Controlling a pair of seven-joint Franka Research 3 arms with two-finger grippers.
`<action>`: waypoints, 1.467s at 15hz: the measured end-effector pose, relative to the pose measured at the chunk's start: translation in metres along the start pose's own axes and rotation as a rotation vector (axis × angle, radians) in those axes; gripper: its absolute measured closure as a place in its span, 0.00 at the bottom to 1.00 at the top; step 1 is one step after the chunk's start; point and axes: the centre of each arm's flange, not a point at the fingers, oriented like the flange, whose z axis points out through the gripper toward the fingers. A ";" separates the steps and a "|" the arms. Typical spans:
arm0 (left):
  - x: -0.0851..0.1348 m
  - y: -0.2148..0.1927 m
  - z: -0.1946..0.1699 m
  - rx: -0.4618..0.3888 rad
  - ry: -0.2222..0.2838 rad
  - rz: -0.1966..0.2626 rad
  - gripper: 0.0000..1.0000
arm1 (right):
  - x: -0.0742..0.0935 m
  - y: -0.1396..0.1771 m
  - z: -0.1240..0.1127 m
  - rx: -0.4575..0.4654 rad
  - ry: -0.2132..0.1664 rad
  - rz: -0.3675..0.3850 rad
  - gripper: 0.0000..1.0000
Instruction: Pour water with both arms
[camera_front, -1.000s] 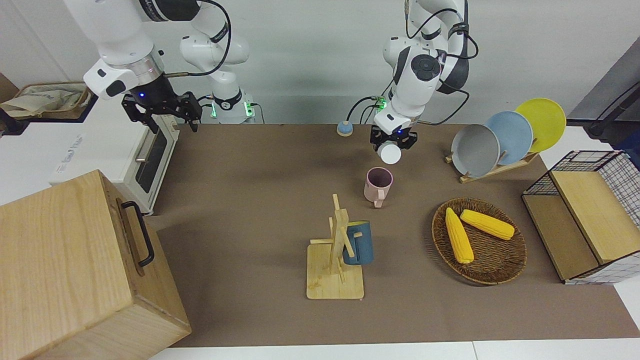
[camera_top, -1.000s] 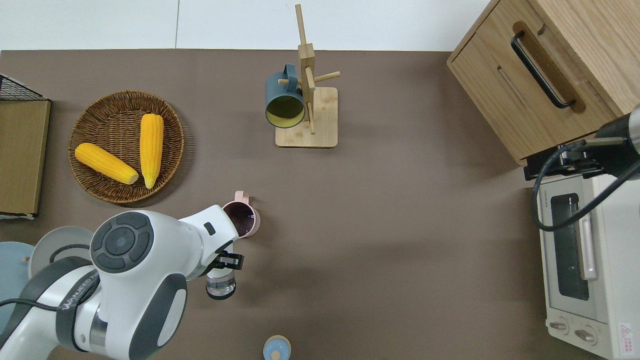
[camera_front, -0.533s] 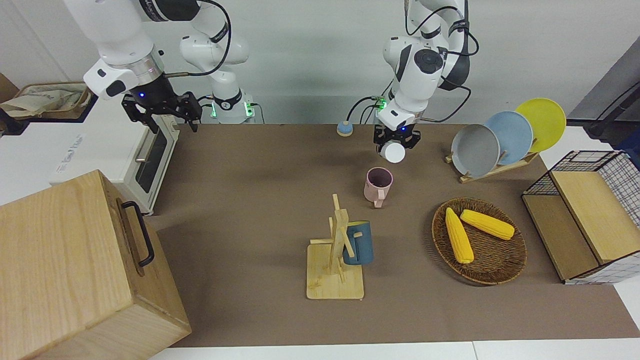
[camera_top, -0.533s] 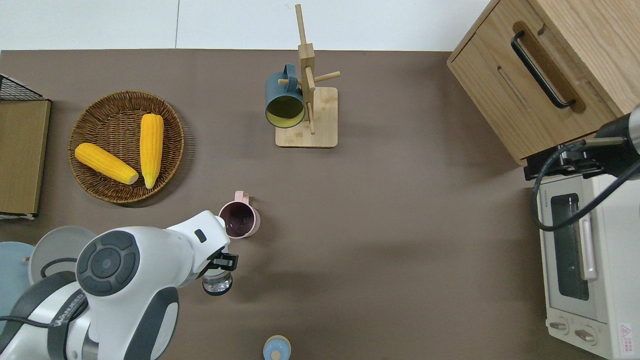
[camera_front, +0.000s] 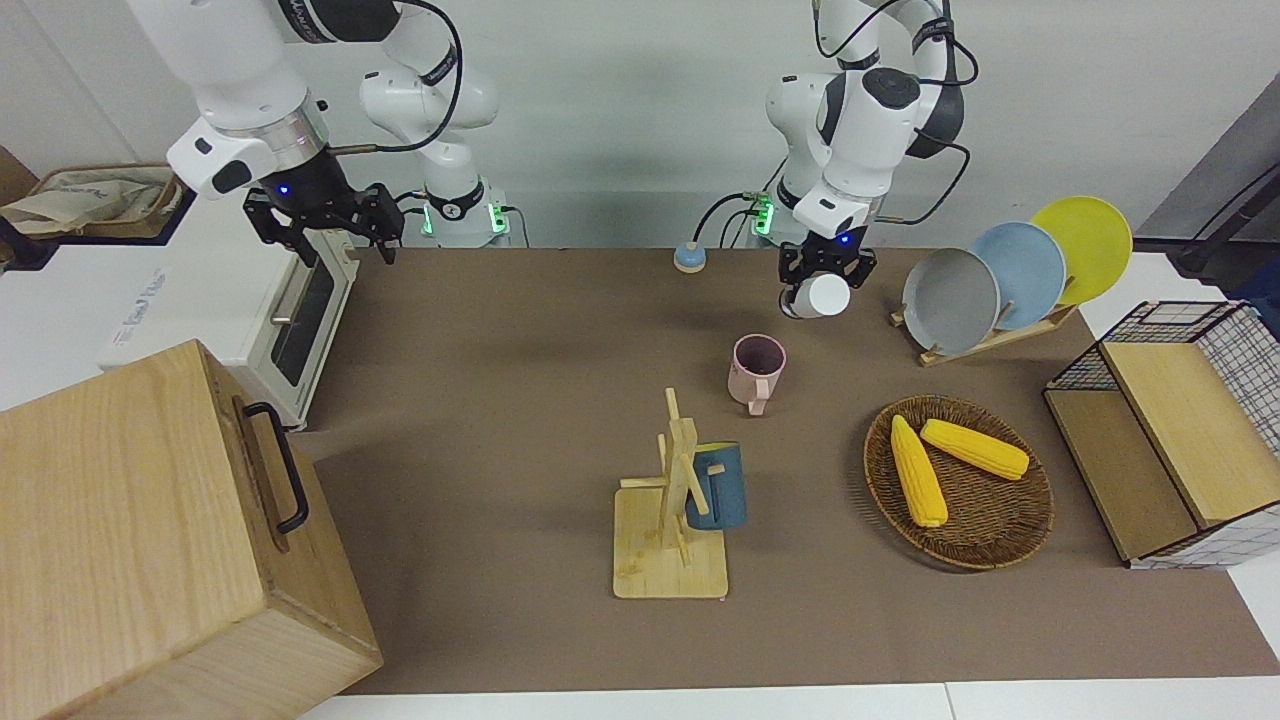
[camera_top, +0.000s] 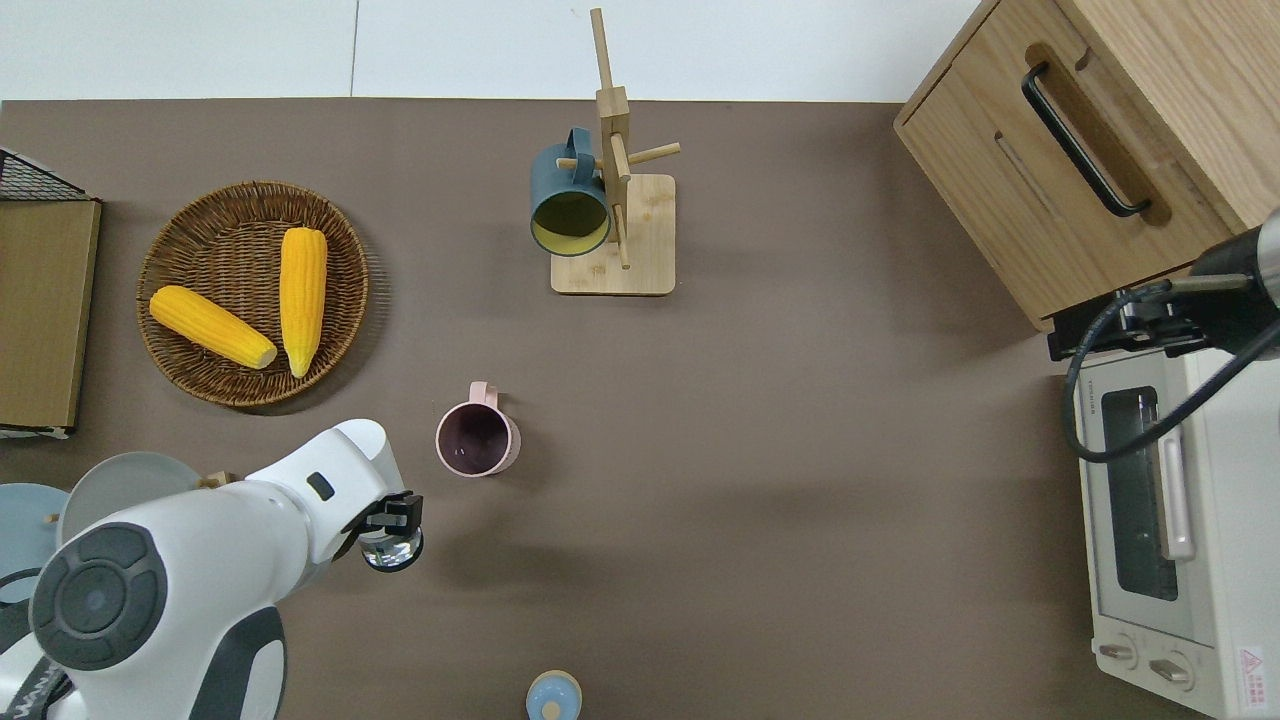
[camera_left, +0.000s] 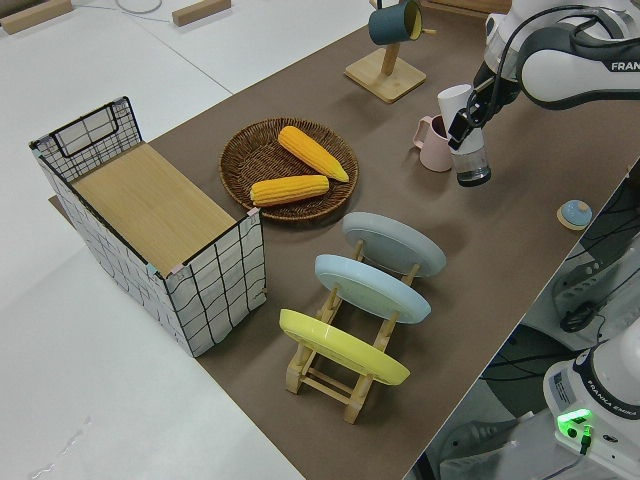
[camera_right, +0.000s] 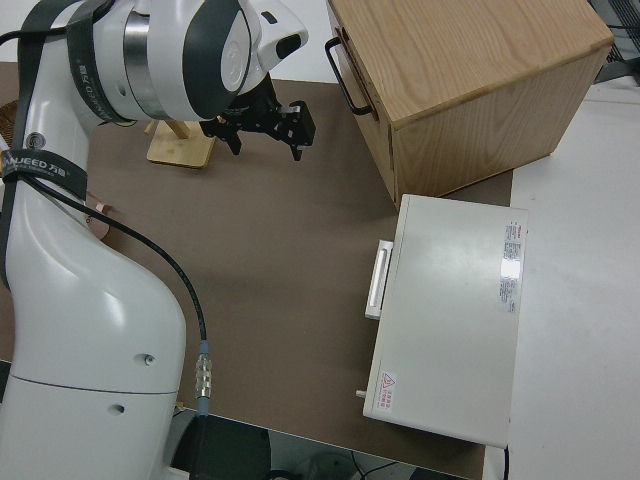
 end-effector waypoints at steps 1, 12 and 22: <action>0.001 -0.007 -0.003 0.005 0.012 -0.013 0.37 | 0.000 0.000 0.000 0.000 0.000 0.000 0.00; 0.042 -0.130 -0.086 0.076 0.212 -0.202 0.37 | 0.000 0.000 0.000 0.000 0.000 0.000 0.00; 0.095 -0.251 -0.157 0.143 0.344 -0.190 0.37 | 0.000 0.000 0.000 0.000 0.000 0.000 0.00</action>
